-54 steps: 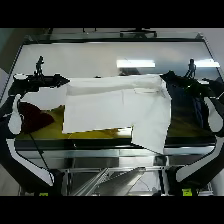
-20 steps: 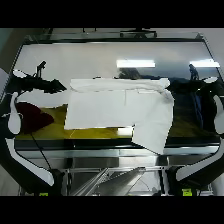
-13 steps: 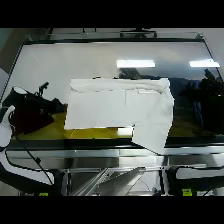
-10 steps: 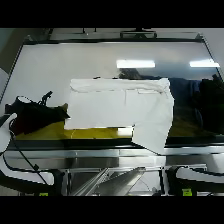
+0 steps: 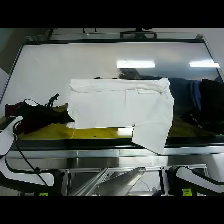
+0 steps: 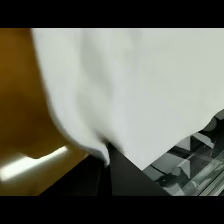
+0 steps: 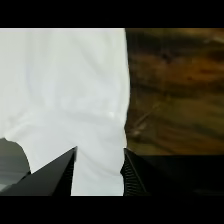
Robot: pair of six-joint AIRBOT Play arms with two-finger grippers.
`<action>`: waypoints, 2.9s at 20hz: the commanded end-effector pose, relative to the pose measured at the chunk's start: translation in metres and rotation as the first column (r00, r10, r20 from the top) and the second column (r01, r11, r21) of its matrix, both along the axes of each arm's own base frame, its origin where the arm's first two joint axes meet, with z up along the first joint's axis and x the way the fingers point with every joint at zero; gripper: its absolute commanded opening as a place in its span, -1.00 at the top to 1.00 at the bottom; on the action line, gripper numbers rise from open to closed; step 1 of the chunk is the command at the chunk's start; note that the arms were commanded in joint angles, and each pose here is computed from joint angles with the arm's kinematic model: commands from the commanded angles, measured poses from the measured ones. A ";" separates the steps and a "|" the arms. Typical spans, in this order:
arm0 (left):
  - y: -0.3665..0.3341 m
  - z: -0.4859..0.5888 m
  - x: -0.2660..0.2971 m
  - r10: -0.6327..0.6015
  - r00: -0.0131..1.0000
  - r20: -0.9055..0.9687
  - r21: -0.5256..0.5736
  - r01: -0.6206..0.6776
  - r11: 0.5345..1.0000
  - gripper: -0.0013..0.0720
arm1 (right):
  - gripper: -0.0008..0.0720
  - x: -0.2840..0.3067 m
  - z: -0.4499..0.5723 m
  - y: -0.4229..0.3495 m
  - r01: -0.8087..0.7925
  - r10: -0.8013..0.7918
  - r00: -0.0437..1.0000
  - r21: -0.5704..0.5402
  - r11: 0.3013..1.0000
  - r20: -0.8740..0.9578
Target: Fold the shirts.
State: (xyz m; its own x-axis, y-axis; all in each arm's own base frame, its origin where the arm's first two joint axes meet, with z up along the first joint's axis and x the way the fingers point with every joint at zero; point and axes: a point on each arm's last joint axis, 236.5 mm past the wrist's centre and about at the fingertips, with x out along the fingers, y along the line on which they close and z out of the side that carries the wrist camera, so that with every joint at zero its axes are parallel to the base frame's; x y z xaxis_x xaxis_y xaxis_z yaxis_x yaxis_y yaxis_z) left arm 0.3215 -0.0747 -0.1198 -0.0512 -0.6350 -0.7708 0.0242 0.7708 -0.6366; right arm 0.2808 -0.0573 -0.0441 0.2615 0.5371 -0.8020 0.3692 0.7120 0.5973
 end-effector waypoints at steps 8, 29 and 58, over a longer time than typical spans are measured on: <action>-0.016 0.023 0.025 -0.038 0.996 0.076 -0.022 0.040 0.999 0.90 | -0.08 -0.077 -0.080 0.068 0.116 -0.074 0.963 0.147 0.982 -0.261; 0.015 0.061 0.021 0.111 0.994 0.015 -0.240 -0.105 0.965 0.91 | 0.92 0.044 0.031 0.049 0.058 -0.150 0.960 0.355 0.933 0.237; 0.045 0.071 0.228 0.031 0.936 0.352 -0.098 0.004 0.995 0.11 | -0.34 0.258 -0.010 -0.007 -0.019 0.068 0.868 -0.105 0.994 0.493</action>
State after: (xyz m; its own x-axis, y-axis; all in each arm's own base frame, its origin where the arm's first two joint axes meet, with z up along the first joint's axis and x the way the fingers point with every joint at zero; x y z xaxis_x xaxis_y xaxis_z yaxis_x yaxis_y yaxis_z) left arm 0.5534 -0.0499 -0.0567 0.2530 -0.7239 -0.6418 0.2900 0.6896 -0.6636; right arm 0.5456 -0.0393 -0.0566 0.6406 0.5206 -0.5645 -0.0105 0.7410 0.6714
